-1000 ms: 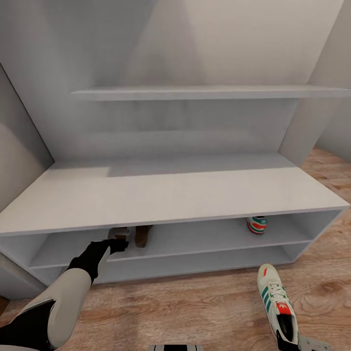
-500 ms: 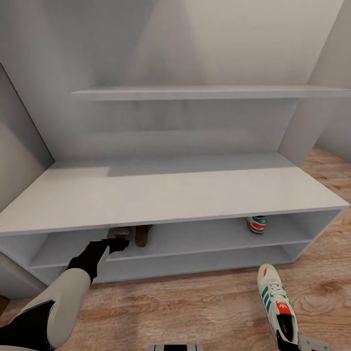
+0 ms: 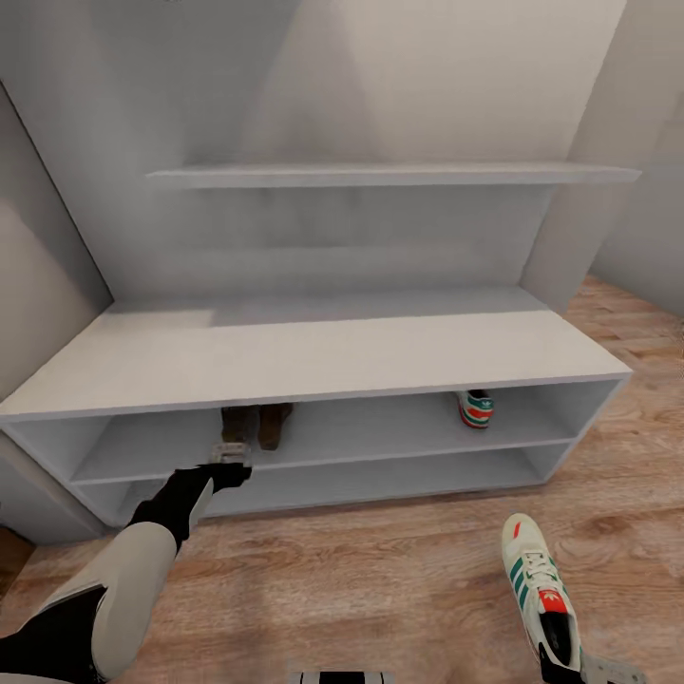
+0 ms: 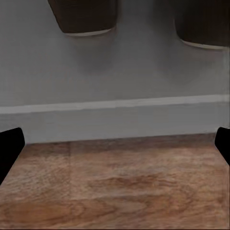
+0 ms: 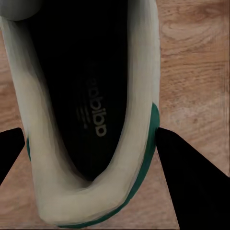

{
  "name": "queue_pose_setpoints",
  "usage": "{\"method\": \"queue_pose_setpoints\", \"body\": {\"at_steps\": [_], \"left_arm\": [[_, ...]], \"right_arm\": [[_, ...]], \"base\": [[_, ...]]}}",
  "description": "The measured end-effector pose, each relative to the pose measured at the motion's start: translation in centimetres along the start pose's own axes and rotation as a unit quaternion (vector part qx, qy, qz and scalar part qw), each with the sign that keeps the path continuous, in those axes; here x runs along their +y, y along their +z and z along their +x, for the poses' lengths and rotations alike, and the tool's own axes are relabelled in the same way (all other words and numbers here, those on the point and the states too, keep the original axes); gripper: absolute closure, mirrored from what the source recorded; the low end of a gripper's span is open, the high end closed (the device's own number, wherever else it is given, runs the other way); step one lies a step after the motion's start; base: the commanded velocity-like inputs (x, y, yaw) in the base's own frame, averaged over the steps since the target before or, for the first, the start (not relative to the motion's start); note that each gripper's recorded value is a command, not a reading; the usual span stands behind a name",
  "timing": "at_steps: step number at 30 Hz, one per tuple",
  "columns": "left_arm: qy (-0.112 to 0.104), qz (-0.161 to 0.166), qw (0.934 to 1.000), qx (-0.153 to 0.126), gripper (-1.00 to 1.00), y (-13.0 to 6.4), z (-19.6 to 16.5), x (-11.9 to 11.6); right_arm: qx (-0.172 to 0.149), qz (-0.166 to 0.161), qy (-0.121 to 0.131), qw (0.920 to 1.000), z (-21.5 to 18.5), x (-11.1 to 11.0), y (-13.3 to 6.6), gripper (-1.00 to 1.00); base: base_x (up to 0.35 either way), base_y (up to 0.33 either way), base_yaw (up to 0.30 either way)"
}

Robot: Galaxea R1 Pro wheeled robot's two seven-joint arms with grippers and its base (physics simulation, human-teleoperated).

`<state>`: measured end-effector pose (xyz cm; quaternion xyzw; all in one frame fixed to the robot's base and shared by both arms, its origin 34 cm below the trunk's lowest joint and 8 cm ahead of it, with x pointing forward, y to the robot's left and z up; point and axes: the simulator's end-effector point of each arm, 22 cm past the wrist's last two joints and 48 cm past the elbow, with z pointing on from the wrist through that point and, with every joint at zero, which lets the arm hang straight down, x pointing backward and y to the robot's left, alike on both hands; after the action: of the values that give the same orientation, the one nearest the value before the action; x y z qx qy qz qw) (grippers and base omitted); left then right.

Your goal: Pick up the two gym shoes and the two sandals from the corridor floor and place them onto the hallstand (shoe rack) in the corridor, making sure they are on the rack and not on the floor. Arrange them so the two gym shoes are next to each other and the two sandals are next to each other.

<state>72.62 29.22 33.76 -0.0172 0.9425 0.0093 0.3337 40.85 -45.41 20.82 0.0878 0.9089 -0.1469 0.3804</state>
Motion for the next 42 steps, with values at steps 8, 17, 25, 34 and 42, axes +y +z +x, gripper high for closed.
{"method": "queue_pose_setpoints", "body": {"at_steps": [8,17,25,34,42], "left_arm": [[0.000,0.001,1.0000,-0.005,-1.00,0.0,-0.2,0.0],[-0.006,0.000,0.9998,-0.019,-1.00,0.0,8.0,2.6],[-0.031,0.101,0.9942,-0.017,-1.00,-3.4,20.5,3.9],[-0.054,0.159,0.9856,-0.018,-1.00,-8.3,27.9,6.6],[-0.071,0.146,0.9867,-0.015,-1.00,-10.8,32.3,8.2]], "right_arm": [[0.000,0.000,0.000,1.0000,0.0,0.0,0.0,1.00],[0.000,-0.002,0.000,1.0000,0.0,0.2,0.0,1.00],[0.001,-0.003,0.002,1.0000,0.1,0.6,-0.1,1.00],[-0.002,-0.004,0.001,1.0000,0.0,0.5,-0.1,1.00],[-0.003,-0.005,0.000,1.0000,-0.1,0.6,0.0,1.00]], "base": [[-0.193,-0.224,0.000],[-0.173,-0.243,0.000],[-0.118,-0.128,0.000],[-0.005,-0.004,0.000],[0.000,-0.007,0.000]]}}
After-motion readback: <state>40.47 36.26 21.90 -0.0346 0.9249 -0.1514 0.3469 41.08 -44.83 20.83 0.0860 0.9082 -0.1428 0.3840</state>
